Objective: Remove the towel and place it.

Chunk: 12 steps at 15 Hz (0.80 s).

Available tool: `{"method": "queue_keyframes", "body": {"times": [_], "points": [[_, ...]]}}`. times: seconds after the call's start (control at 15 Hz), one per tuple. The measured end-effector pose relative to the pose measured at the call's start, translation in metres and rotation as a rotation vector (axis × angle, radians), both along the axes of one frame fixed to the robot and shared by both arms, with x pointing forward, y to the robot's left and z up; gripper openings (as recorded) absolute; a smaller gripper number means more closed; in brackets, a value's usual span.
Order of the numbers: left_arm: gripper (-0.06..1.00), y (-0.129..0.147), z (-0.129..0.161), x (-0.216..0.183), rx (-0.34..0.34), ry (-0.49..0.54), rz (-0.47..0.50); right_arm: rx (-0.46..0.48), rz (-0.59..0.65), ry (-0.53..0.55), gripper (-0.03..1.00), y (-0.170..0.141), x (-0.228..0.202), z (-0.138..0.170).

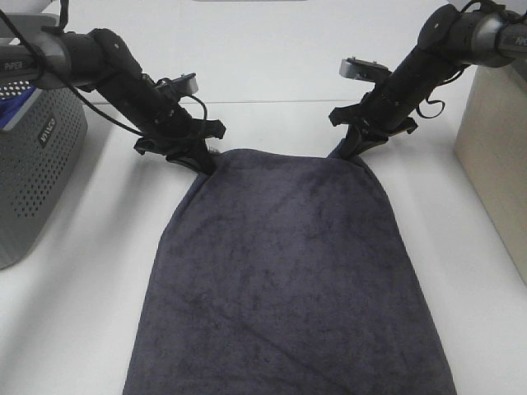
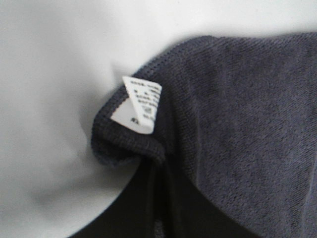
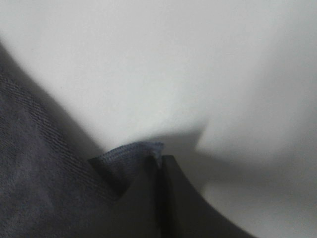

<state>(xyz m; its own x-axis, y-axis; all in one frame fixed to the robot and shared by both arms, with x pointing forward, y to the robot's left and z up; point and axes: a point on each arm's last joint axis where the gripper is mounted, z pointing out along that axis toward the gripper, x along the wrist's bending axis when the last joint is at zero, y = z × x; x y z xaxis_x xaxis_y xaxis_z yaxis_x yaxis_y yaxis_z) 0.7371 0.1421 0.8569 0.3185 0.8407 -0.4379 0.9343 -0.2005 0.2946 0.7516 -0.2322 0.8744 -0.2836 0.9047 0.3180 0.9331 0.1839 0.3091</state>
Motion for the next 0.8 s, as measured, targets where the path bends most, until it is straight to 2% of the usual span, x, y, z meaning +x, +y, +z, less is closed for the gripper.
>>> {"method": "queue_keyframes", "body": {"times": [0.2,0.27,0.53,0.8], "points": [[0.01,0.002,0.008,0.008,0.043,-0.057,-0.02,-0.007,-0.027,-0.03,0.01,-0.002,0.003,0.007],[0.01,0.003,0.015,0.015,0.069,-0.107,-0.026,-0.015,-0.056,-0.069,0.01,-0.003,0.007,0.008],[0.01,0.01,0.035,0.027,0.165,-0.198,-0.005,-0.031,-0.114,-0.207,0.01,-0.007,0.018,0.025],[0.0,0.012,0.055,0.04,0.193,-0.326,0.022,-0.04,-0.172,-0.346,0.01,-0.01,0.028,0.042]]}}
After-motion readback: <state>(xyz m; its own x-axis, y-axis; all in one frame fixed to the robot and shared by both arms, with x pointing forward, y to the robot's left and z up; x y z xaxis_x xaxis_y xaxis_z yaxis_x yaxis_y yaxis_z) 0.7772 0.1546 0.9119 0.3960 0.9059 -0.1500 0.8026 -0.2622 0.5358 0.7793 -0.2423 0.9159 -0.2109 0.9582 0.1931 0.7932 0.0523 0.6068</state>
